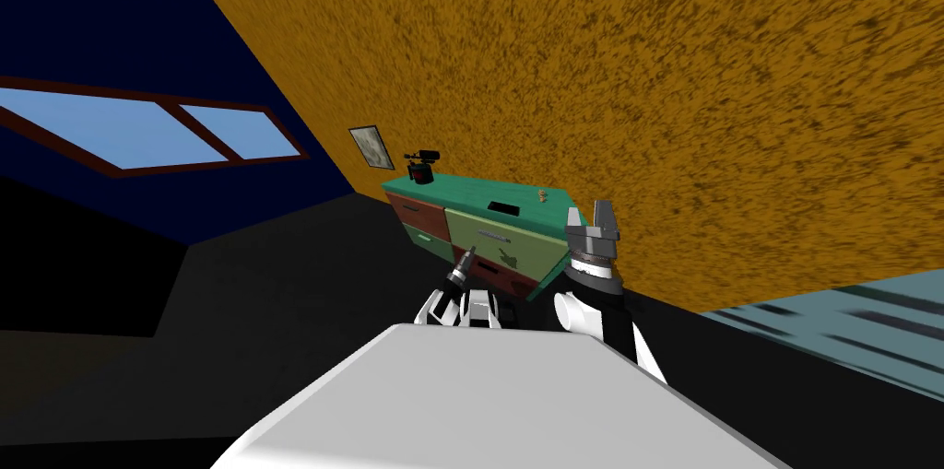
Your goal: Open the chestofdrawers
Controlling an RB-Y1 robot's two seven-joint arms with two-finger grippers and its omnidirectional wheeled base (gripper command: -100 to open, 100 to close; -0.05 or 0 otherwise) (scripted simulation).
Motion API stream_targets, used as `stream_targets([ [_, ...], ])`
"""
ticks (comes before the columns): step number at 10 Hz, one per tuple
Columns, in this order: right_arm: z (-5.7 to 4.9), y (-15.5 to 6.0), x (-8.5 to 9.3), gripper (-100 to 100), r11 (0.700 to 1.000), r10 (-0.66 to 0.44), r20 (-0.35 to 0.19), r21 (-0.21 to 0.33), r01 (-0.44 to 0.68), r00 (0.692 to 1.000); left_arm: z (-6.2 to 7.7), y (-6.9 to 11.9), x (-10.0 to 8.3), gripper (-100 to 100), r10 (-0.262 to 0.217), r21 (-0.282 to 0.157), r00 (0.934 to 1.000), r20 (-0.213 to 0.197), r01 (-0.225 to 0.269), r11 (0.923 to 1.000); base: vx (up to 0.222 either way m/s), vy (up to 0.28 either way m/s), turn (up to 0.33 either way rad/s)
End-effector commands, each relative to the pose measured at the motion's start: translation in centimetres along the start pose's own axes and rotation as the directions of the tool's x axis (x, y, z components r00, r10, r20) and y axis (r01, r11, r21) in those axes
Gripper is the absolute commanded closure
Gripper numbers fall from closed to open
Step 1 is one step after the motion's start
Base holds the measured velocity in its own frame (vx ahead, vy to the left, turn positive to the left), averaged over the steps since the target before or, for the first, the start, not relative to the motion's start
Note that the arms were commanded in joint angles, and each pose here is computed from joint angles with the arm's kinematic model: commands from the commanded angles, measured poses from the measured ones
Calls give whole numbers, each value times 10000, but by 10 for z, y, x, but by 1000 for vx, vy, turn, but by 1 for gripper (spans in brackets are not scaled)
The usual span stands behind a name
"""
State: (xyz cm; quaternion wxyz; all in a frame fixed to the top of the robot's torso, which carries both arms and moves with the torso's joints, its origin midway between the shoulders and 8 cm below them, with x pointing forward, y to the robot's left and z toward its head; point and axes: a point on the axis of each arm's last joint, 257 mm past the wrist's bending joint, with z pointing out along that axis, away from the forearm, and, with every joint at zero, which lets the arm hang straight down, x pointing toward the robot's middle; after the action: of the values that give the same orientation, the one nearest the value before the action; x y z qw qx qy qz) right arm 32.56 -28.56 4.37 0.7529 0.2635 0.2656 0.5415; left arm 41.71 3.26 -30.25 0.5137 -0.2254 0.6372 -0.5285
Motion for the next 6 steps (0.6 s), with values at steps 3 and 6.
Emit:
stream_targets([
  [3,0,0,0,0,10000,-1,1,0,1,10000,-16,21,-13,-100,688,-193,9971,-339,-694,9974,43,-20,-3],
  [6,0,0,0,0,10000,-2,1,1,2,10000,-17,27,-17,-100,667,-240,9974,-277,-674,9974,161,-62,-15],
])
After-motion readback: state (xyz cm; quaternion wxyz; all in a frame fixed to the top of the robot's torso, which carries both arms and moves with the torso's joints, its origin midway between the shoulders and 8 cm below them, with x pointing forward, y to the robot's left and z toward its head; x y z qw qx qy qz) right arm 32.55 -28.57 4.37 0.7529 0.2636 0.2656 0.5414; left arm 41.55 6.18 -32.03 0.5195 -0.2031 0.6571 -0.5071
